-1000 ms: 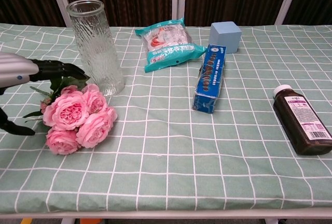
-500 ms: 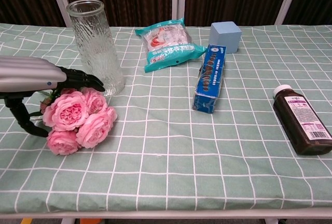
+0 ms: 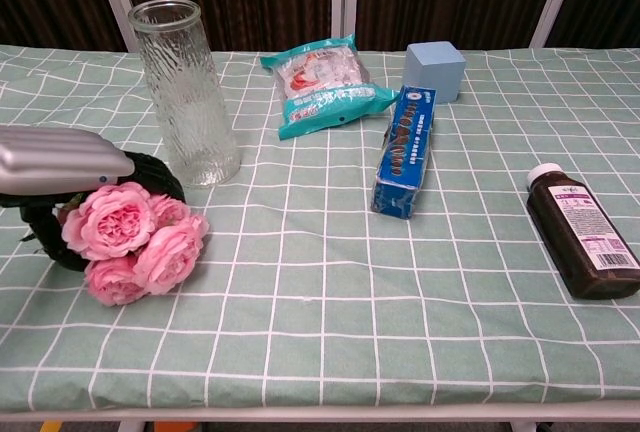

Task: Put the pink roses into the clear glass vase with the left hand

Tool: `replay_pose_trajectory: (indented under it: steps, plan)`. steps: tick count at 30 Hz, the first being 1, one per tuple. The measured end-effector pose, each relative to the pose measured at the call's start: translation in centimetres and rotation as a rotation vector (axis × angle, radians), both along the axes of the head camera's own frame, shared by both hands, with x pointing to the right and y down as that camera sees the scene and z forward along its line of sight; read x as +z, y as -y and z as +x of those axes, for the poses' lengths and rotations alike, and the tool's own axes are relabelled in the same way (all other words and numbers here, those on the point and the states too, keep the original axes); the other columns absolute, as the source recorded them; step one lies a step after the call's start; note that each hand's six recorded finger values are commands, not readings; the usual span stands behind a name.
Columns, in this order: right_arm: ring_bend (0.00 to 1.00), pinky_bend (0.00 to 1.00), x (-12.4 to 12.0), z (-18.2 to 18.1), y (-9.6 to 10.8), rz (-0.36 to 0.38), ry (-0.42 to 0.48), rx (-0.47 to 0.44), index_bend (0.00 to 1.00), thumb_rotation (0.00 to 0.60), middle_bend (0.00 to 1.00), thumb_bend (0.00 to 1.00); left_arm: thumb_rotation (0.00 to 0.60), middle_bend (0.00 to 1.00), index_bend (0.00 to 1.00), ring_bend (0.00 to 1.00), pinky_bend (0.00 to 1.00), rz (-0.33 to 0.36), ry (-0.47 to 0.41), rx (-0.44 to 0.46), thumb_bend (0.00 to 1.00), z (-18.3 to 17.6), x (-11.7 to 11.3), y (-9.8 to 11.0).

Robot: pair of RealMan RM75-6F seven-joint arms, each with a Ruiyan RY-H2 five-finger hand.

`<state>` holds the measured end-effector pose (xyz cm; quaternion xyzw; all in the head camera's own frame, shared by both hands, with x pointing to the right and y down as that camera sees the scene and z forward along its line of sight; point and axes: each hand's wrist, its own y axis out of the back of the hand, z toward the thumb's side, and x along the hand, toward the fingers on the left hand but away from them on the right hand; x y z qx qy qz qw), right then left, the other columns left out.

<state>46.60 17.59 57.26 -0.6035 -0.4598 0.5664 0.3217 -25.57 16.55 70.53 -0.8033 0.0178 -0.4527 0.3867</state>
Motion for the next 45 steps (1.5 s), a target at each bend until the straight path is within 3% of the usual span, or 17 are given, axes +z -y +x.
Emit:
replay_pose_trajectory:
  steps: [5,11,17,20,26,29,32,35,38,41,45]
  plan:
    - [0.00,0.00,0.2,0.1,0.0,-0.012,0.000,0.005,0.00,0.600,0.00,0.11,0.600,0.43,0.46,0.39,0.59,0.042,-0.022,-0.020,0.23,-0.5,0.0,0.2]
    - [0.00,0.00,0.2,0.4,0.1,-0.018,0.004,0.024,0.00,0.600,0.00,0.11,0.600,0.46,0.49,0.40,0.61,0.080,-0.038,-0.038,0.24,-1.2,-0.5,0.4]
    - [0.00,0.00,-0.2,0.5,0.0,0.004,0.017,0.025,0.00,0.600,0.00,0.11,0.600,0.47,0.50,0.41,0.62,0.193,-0.040,-0.086,0.24,-3.5,-3.2,2.8]
    - [0.00,0.00,-0.4,0.7,-0.4,0.018,0.025,0.026,0.00,0.600,0.00,0.11,0.600,0.47,0.50,0.41,0.62,0.297,-0.023,-0.135,0.24,-5.4,-5.5,5.2]
    - [0.00,0.00,-0.4,1.4,-1.2,0.027,0.036,0.039,0.00,0.600,0.00,0.11,0.600,0.47,0.50,0.41,0.62,0.616,0.024,-0.254,0.24,-9.0,-10.9,10.6]
    - [0.00,0.00,-0.3,1.7,-1.4,0.028,0.044,0.046,0.00,0.600,0.00,0.11,0.600,0.47,0.50,0.41,0.61,0.763,0.003,-0.347,0.24,-10.4,-13.9,12.9]
    - [0.00,0.00,-0.1,1.6,-1.3,0.027,0.049,0.045,0.00,0.600,0.00,0.11,0.600,0.47,0.50,0.41,0.62,0.846,-0.102,-0.462,0.24,-10.7,-16.3,14.3]
    - [0.00,0.00,0.1,1.4,-1.3,0.026,0.056,0.041,0.00,0.600,0.00,0.11,0.600,0.47,0.50,0.42,0.63,0.882,-0.273,-0.596,0.24,-10.3,-18.0,15.3]
    - [0.00,0.00,0.3,1.2,-1.3,0.019,0.059,0.037,0.00,0.600,0.00,0.11,0.600,0.47,0.50,0.43,0.63,0.901,-0.500,-0.752,0.24,-9.9,-19.6,16.0]
    - [0.00,0.00,0.6,1.3,-1.3,0.009,0.058,0.040,0.00,0.600,0.00,0.11,0.600,0.47,0.50,0.43,0.63,0.845,-0.726,-0.913,0.24,-9.4,-20.3,16.4]
    - [0.00,0.00,1.1,1.6,-1.3,-0.006,0.056,0.052,0.00,0.600,0.00,0.11,0.600,0.47,0.50,0.43,0.63,0.685,-0.968,-1.116,0.24,-7.8,-20.1,16.9]
